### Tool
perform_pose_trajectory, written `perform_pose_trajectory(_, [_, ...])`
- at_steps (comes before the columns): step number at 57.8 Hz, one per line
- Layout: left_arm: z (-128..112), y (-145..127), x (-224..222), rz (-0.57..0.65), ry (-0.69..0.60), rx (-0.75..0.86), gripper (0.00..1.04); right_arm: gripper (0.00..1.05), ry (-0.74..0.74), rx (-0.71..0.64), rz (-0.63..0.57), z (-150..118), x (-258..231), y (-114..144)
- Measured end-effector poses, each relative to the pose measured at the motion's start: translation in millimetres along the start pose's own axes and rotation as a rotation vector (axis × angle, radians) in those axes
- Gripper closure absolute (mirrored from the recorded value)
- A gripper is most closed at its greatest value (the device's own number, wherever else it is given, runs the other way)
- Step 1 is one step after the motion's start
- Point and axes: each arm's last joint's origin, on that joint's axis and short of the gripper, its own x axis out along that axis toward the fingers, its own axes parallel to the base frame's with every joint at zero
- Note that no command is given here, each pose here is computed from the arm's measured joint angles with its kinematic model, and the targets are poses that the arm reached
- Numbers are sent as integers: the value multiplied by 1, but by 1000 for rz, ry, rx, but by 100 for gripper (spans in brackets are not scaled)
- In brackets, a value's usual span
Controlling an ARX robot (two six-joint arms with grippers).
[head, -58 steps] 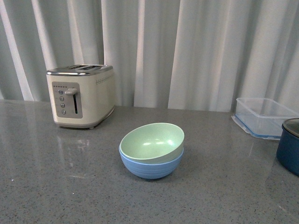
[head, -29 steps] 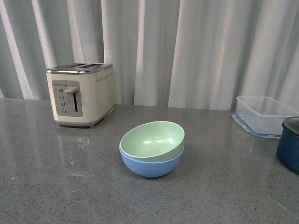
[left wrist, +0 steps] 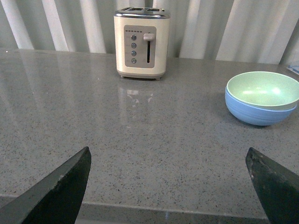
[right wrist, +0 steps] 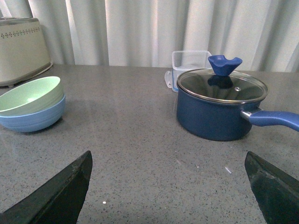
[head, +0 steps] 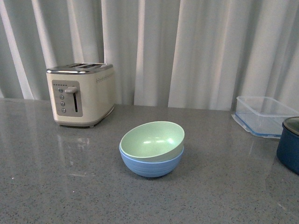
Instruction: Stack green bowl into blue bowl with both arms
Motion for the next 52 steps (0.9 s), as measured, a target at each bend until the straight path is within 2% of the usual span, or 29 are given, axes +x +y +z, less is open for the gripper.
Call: perform_pose_trajectory(52, [0,0,0,0,0,0,7,10,0,0,0,0,0,0])
